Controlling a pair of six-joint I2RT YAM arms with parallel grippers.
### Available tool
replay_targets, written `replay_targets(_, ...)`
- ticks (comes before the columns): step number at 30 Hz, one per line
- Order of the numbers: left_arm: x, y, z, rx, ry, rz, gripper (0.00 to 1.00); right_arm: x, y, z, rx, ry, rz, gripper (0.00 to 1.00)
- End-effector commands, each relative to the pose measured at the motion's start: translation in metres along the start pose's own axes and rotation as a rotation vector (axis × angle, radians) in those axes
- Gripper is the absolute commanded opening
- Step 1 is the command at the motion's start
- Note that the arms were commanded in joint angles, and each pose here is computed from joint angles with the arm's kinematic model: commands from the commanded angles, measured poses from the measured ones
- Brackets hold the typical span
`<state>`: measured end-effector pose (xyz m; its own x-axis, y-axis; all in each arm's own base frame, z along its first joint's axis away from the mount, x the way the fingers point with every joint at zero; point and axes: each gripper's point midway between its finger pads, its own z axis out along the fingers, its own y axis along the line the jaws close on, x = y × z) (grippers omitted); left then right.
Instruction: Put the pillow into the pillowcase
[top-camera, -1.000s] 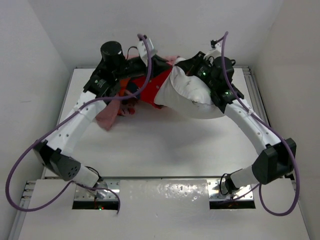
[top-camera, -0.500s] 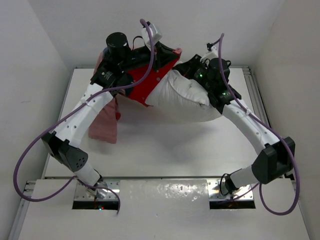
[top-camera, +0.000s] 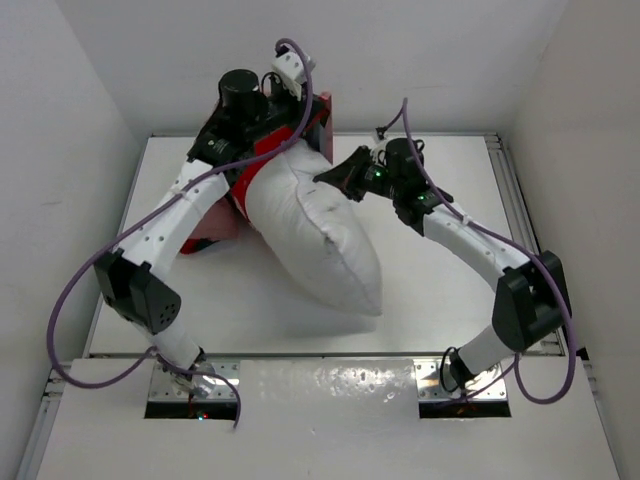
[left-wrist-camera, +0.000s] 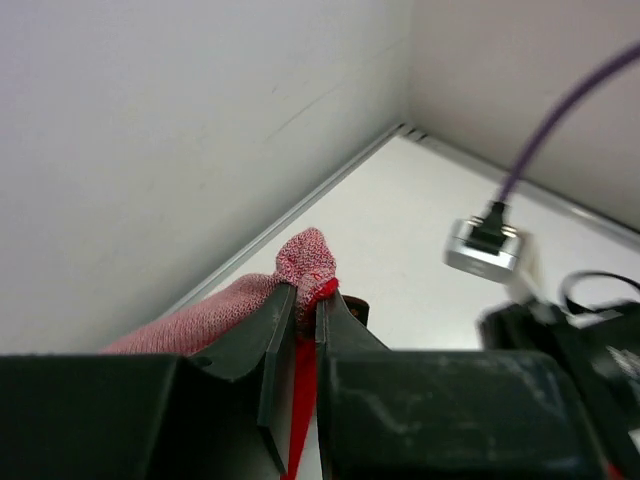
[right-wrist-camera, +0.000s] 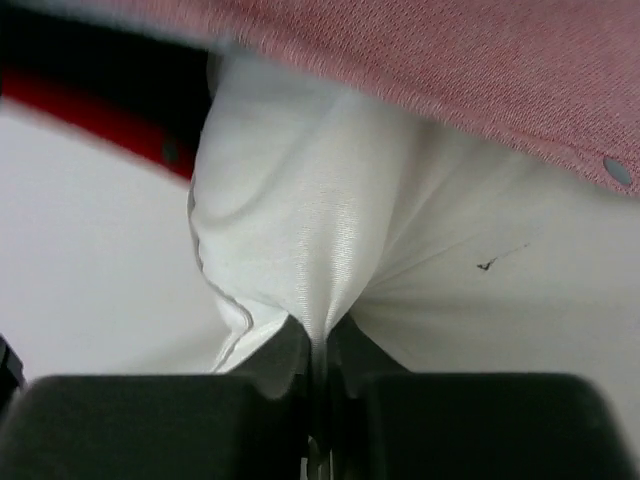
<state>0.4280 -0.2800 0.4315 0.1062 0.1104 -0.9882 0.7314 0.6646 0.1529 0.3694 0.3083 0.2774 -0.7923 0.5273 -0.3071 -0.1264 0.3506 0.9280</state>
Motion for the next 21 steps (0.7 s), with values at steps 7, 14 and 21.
replay_targets(7, 0.079, 0.011, 0.067, 0.003, 0.064, 0.097, 0.0, -0.069, -0.065, -0.038, 0.13, -0.123, 0.037, 0.52)
replay_targets(14, 0.14, -0.034, 0.113, 0.128, 0.107, 0.073, 0.01, -0.115, -0.126, -0.109, 0.503, -0.142, -0.187, 0.7)
replay_targets(21, 0.141, -0.088, 0.161, 0.212, 0.033, 0.042, 0.29, -0.133, -0.076, -0.149, 0.506, -0.267, -0.436, 0.81)
